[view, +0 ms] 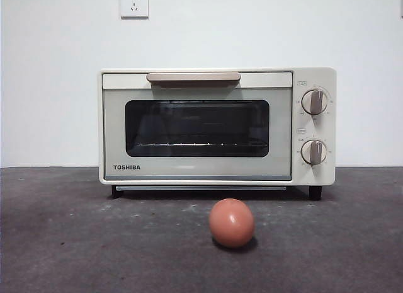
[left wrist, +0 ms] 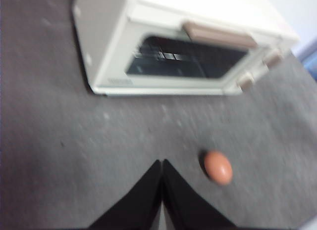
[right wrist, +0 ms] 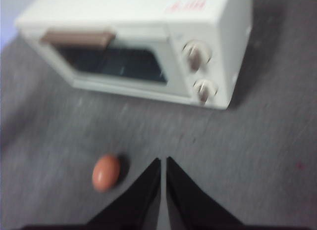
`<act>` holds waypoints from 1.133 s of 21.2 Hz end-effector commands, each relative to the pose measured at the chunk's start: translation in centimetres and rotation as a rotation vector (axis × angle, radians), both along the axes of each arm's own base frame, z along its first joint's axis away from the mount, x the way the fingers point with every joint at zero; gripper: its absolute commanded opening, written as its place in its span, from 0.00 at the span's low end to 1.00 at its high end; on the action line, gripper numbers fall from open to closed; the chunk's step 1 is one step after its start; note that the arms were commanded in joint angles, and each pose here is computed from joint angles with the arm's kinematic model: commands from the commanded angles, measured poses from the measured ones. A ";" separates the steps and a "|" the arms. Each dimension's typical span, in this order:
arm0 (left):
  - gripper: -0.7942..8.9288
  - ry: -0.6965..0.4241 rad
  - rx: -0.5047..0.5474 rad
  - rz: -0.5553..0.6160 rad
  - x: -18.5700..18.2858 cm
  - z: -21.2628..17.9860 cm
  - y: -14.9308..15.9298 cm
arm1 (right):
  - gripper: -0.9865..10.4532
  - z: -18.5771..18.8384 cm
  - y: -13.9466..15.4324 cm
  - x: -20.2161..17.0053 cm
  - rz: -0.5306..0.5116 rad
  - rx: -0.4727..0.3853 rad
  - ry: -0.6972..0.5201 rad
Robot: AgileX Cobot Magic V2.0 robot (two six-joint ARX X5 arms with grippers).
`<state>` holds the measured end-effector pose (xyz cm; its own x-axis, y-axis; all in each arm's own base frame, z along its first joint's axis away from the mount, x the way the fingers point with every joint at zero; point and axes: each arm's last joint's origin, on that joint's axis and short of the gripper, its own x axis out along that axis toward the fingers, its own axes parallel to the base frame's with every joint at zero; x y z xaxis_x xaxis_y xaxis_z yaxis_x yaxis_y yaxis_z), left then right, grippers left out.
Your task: Eggoven
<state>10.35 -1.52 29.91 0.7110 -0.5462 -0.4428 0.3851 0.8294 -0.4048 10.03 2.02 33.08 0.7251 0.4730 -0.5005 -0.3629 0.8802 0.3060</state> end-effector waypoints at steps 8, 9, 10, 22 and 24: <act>0.09 0.043 0.088 -0.158 -1.6 0.9 -0.7 | 0.09 0.6 0.9 -1.0 0.185 -0.110 0.082; 0.09 0.047 0.088 -0.162 -1.6 0.9 -0.7 | 0.09 0.6 1.0 -1.0 0.191 -0.110 0.081; 0.09 0.049 0.088 -0.164 -1.6 0.9 -0.7 | 0.10 0.6 1.0 -1.0 0.194 -0.109 0.081; 0.59 0.062 0.067 -0.153 -1.6 1.0 -0.8 | 0.40 0.1 2.1 0.7 0.224 -0.018 0.197; 0.59 0.058 0.067 -0.153 -1.6 1.0 -0.8 | 0.40 -0.3 3.2 1.9 0.259 -0.015 0.242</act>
